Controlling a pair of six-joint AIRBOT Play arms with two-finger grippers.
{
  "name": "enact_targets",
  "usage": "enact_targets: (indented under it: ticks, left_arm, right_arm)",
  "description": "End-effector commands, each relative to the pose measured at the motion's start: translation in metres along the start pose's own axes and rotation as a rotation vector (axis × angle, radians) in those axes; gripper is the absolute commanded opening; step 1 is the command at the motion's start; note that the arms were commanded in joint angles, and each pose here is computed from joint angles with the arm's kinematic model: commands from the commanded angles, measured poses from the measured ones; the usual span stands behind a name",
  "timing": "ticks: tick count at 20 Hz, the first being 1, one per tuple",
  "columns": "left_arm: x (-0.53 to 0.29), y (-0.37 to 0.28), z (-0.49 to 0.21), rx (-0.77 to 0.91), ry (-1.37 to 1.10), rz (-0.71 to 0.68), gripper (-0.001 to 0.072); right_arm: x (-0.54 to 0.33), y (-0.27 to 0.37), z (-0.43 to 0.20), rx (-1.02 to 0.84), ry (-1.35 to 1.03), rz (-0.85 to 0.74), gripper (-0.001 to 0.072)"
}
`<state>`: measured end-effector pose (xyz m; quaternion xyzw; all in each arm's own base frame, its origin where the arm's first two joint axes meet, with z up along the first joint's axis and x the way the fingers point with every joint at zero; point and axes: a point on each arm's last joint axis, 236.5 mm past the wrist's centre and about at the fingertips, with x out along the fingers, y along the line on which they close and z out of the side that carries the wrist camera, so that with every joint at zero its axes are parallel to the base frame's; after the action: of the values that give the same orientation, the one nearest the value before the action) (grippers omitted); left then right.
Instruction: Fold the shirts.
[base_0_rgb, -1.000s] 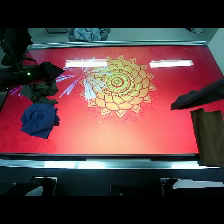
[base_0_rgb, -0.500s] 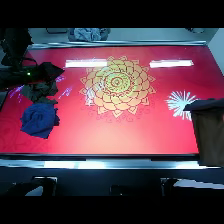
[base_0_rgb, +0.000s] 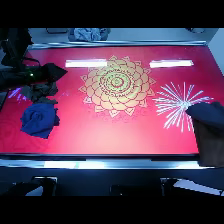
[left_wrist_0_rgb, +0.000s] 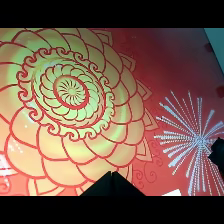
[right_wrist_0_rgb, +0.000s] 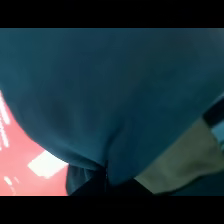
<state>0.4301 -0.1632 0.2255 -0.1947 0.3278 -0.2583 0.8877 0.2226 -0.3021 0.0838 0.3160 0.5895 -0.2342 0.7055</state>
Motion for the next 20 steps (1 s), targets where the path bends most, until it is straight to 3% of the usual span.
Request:
enact_targets:
  ticks: [1,7,8,9,10,11,13,16,18,20]
  left_arm:
    - [0.002,-0.005,-0.002,0.009,0.006,-0.009,0.0035]
    - [0.002,-0.006,-0.002,0.002,0.005,-0.014,0.0035]
    - [0.002,-0.006,-0.002,0.002,0.005,-0.014,0.0035]
    - [0.002,-0.006,-0.002,0.002,0.005,-0.014,0.0035]
    - [0.002,-0.006,-0.002,0.002,0.005,-0.014,0.0035]
    - [0.002,-0.006,-0.002,0.002,0.004,-0.014,0.0035]
    - [-0.002,-0.009,0.006,0.013,-0.018,-0.015,0.0033]
    - [-0.021,0.000,0.055,0.149,-0.144,0.102,0.0030]
    - [-0.032,0.030,0.082,0.225,-0.155,0.284,0.0030]
    - [-0.033,0.076,0.086,0.269,-0.077,0.506,0.0031]
  right_arm:
    - [0.033,-0.029,-0.057,0.139,0.082,-0.148,0.0052]
    - [0.094,-0.041,-0.122,0.228,0.125,-0.207,0.0053]
    - [0.097,-0.044,-0.125,0.225,0.132,-0.218,0.0079]
    - [0.096,-0.048,-0.124,0.216,0.126,-0.237,0.0263]
    - [0.093,-0.052,-0.117,0.168,0.105,-0.251,0.0532]
    - [0.084,-0.057,-0.102,0.079,0.064,-0.267,0.0669]
    - [0.043,-0.060,-0.055,-0.017,-0.089,-0.305,0.0683]
    - [-0.092,-0.027,0.070,-0.233,-0.618,-0.408,0.0679]
    - [-0.172,0.052,0.116,-0.520,-0.890,-0.467,0.0673]
    - [-0.176,0.155,0.113,-0.767,-0.955,-0.385,0.0667]
